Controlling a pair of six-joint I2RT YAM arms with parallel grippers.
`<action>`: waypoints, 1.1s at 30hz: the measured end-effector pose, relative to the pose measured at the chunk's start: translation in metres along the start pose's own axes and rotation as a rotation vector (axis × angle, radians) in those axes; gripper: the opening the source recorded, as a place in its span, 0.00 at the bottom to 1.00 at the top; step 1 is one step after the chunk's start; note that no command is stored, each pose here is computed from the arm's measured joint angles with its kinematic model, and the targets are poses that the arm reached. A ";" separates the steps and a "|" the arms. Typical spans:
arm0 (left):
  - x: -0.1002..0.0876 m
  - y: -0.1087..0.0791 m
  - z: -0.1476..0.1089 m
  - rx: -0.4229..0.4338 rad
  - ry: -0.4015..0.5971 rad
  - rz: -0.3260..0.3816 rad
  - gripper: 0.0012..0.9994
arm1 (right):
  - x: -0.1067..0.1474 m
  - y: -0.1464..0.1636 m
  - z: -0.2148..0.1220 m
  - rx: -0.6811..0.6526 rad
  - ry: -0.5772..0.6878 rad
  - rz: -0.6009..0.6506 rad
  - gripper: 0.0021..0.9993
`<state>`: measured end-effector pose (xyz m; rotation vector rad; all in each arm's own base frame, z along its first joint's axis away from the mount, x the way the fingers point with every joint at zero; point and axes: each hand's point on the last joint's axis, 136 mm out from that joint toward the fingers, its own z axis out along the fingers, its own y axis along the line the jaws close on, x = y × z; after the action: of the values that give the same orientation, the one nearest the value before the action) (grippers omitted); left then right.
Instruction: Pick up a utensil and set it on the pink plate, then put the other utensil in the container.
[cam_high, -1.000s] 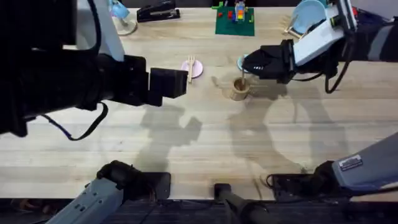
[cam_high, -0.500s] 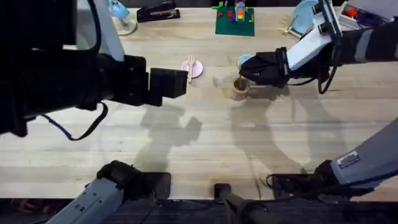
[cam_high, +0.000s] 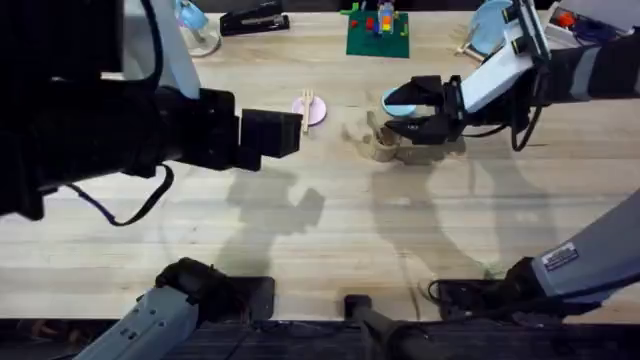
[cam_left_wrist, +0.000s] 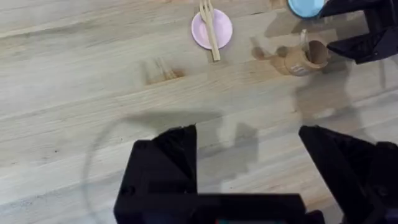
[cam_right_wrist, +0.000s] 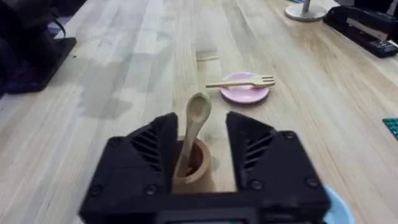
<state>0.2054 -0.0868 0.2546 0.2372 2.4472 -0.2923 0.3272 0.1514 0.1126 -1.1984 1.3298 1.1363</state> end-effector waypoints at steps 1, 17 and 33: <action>0.000 0.000 0.000 0.000 0.000 0.000 1.00 | 0.000 0.000 0.000 0.000 0.000 0.003 0.52; 0.000 0.000 0.000 0.000 0.000 0.000 0.99 | -0.002 -0.015 -0.016 0.057 0.007 0.389 0.99; 0.000 0.000 0.000 0.000 0.000 0.002 0.99 | -0.060 -0.024 -0.044 0.364 0.302 0.539 1.00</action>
<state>0.2054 -0.0868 0.2545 0.2400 2.4471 -0.2913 0.3495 0.1104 0.1757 -0.7784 2.0761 1.0309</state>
